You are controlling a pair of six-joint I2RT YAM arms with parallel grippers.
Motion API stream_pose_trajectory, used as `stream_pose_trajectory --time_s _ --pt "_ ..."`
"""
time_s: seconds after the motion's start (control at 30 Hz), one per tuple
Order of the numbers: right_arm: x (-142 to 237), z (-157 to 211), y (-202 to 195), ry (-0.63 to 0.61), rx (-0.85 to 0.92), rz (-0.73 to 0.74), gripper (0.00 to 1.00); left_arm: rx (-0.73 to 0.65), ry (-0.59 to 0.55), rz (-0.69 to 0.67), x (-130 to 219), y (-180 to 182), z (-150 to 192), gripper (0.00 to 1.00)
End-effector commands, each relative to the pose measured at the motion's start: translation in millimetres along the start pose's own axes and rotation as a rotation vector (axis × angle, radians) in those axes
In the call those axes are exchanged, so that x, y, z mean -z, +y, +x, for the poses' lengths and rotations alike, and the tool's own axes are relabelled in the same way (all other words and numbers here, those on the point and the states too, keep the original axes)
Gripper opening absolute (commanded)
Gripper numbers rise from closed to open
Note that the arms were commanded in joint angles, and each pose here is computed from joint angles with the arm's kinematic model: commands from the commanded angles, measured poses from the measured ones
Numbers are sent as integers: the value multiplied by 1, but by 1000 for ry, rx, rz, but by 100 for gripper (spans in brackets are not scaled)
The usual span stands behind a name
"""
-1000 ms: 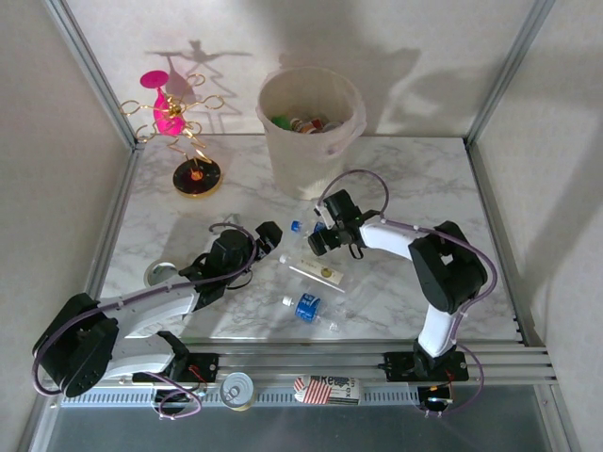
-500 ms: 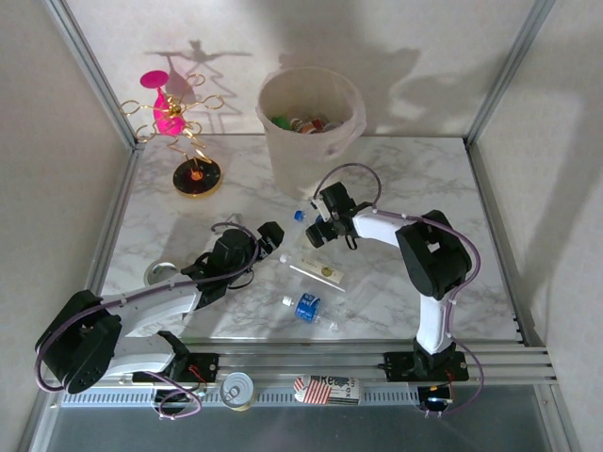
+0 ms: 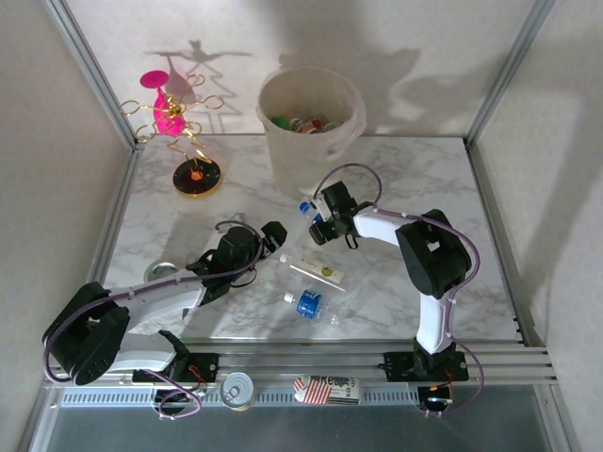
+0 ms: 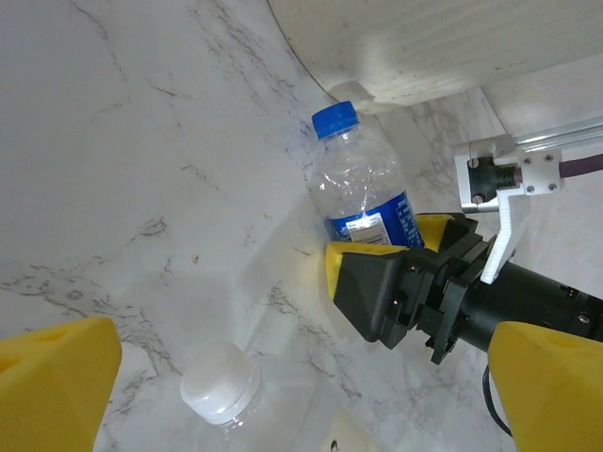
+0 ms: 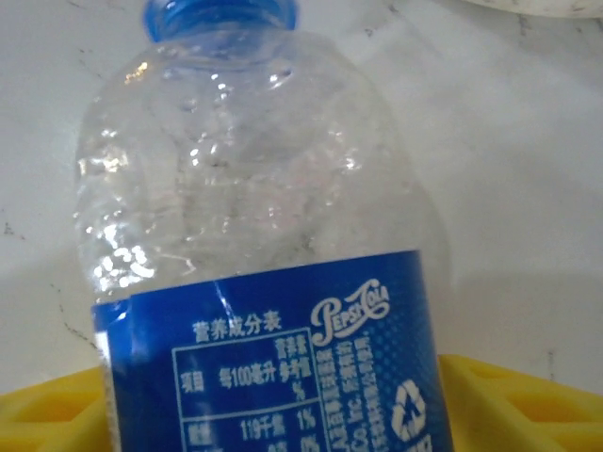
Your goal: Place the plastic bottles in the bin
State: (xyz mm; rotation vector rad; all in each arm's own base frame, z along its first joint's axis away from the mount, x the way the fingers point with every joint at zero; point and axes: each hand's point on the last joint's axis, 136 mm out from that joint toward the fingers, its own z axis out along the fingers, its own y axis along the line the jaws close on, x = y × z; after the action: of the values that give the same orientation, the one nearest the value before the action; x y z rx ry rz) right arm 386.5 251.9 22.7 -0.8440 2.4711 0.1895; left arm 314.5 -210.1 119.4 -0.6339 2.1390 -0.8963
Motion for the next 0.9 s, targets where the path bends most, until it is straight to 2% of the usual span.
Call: stream_pose_trajectory --time_s 0.0,0.1,0.23,0.4,0.67,0.87 --pt "11 -2 5 -27 -17 -32 63 -2 3 54 -2 -19 -1 99" --pt "20 -4 8 -50 -24 -50 54 -1 1 55 -3 -20 -1 100" --pt "40 -14 11 -108 -34 -67 48 -11 -11 54 -2 -20 -4 99" --pt "78 -33 16 -223 -69 -114 43 -25 -40 55 1 -21 -12 100" --pt "170 -62 24 -456 -113 -182 42 -26 -88 45 12 -6 -32 99" --pt "243 -105 24 -650 -104 -201 41 -10 -143 21 27 16 -51 100"
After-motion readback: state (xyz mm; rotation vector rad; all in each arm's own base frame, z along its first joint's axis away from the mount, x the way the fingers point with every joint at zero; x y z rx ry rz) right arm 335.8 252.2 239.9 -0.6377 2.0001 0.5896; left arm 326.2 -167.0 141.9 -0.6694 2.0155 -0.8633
